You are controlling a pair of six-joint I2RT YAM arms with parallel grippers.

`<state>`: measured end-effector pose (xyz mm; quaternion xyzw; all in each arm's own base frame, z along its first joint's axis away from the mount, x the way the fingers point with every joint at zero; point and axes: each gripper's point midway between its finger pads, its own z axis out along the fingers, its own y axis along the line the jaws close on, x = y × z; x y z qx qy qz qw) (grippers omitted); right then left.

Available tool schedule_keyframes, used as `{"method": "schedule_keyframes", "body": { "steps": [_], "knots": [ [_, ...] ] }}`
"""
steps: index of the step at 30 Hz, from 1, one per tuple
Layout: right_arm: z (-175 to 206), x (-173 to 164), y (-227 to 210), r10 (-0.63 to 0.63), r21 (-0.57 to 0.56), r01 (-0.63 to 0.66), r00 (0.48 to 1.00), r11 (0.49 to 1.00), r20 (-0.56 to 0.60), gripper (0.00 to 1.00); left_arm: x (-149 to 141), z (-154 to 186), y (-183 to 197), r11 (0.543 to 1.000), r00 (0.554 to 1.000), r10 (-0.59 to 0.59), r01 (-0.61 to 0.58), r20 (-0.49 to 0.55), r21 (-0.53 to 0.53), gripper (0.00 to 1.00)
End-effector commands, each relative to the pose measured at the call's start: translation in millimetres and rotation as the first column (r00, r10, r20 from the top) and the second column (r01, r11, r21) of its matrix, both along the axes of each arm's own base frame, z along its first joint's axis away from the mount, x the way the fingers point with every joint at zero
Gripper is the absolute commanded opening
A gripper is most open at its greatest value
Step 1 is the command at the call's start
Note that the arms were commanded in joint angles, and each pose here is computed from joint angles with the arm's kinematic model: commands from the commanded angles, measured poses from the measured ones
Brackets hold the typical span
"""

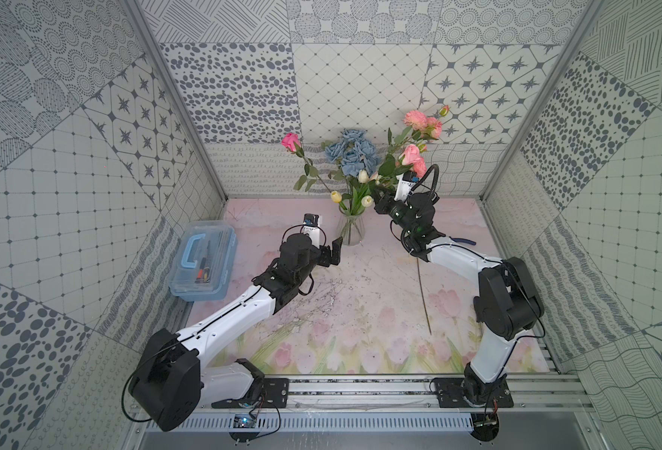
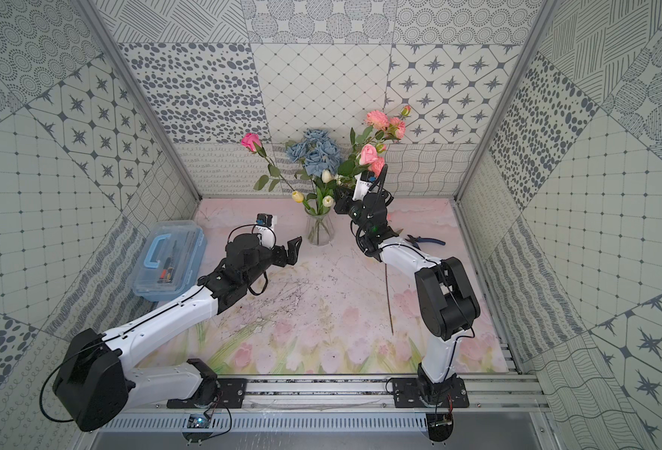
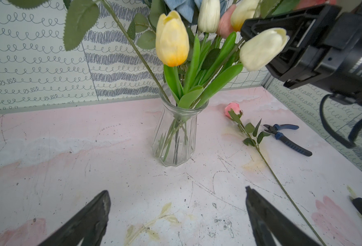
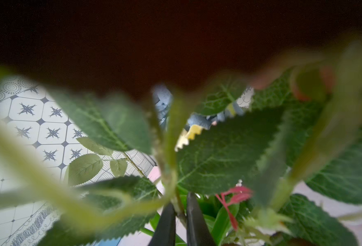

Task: Pick out pink flowers from the vase
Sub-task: Pick up the flower from the vase.

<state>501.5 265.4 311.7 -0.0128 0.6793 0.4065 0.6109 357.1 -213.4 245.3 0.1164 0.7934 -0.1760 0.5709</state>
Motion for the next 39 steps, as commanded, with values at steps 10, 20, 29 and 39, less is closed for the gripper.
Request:
{"method": "schedule_keyframes", "body": {
  "steps": [10, 20, 29, 39],
  "knots": [
    [57.6, -15.8, -3.5, -0.004, -0.060, 0.014, 0.988, 0.998, 0.156, 0.03, 6.4, 16.0, 4.5, 1.000, 0.998, 0.026, -0.024, 0.061, -0.020, 0.99],
    [116.7, -48.7, -20.1, -0.021, -0.212, 0.091, 0.951, 0.973, 0.308, 0.04, 6.3, 12.9, 4.3, 0.999, 0.998, 0.027, -0.026, 0.052, -0.028, 0.99],
    [186.1, -94.2, -46.4, -0.047, -0.293, 0.210, 0.877, 0.933, 0.477, 0.04, 6.0, 13.6, 4.3, 0.999, 0.998, 0.028, -0.026, 0.053, -0.034, 0.99],
    [214.5, -164.6, -105.4, -0.156, -0.326, 0.310, 0.894, 0.893, 0.421, 0.04, 8.4, 11.9, -3.6, 0.998, 0.999, 0.007, -0.004, 0.038, -0.066, 0.99]
  ]
}}
